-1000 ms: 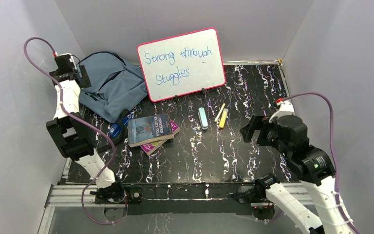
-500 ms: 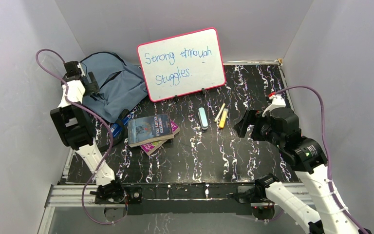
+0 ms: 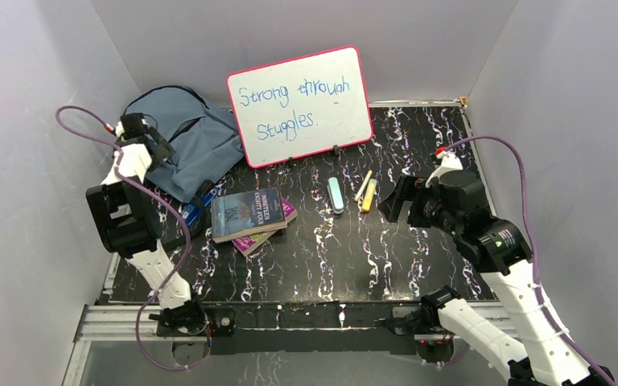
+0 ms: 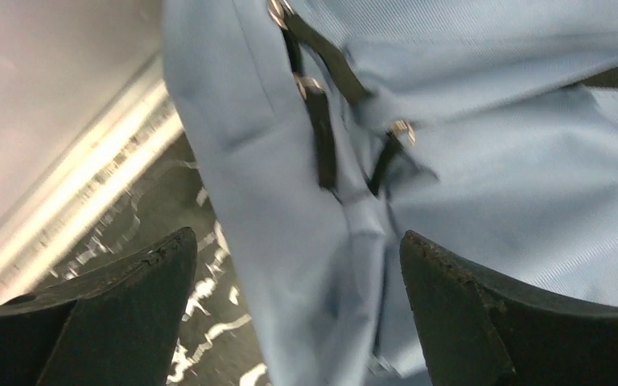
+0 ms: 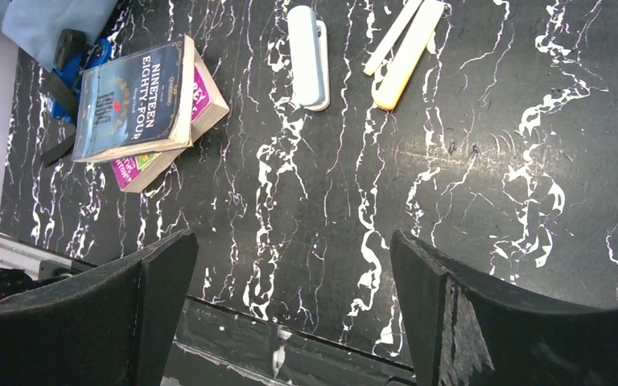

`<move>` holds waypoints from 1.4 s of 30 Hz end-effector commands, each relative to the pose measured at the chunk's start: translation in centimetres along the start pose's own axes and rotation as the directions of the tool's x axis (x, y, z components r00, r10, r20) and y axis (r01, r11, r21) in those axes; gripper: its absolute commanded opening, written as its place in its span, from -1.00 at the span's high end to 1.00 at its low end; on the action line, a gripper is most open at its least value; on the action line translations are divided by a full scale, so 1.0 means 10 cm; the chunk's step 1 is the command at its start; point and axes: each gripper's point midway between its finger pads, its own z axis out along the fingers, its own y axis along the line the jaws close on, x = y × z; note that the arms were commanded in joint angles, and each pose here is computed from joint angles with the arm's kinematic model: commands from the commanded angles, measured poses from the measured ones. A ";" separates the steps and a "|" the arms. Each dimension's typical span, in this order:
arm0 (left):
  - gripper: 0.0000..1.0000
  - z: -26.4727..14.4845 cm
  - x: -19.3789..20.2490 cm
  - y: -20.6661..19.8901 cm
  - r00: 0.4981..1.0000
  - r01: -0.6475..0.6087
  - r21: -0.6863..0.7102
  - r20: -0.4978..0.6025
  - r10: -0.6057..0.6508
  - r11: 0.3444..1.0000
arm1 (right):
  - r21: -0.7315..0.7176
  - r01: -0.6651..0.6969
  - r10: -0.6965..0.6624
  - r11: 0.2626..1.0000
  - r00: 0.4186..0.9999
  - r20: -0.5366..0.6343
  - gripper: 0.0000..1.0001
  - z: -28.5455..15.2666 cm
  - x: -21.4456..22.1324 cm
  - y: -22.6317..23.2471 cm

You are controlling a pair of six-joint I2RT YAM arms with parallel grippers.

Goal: Pack the student bag
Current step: Pick up the student bag at the corner of the board.

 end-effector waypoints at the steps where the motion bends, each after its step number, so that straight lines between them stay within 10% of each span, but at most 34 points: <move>1: -0.86 -0.44 -0.19 -0.27 0.973 0.174 0.069 0.139 -0.182 0.982 | -0.047 -0.015 0.017 0.999 0.999 0.046 -0.97 -0.02 -0.10 0.10; 32: -0.83 0.12 0.28 0.00 0.927 0.359 0.179 0.046 -0.372 0.916 | -0.056 -0.011 0.013 0.998 0.999 0.050 -0.97 -0.06 -0.08 0.10; 42: -0.41 0.25 0.49 0.04 0.932 0.349 0.179 0.038 -0.361 0.920 | -0.059 -0.011 0.014 0.998 0.999 0.044 -0.97 -0.04 -0.08 0.11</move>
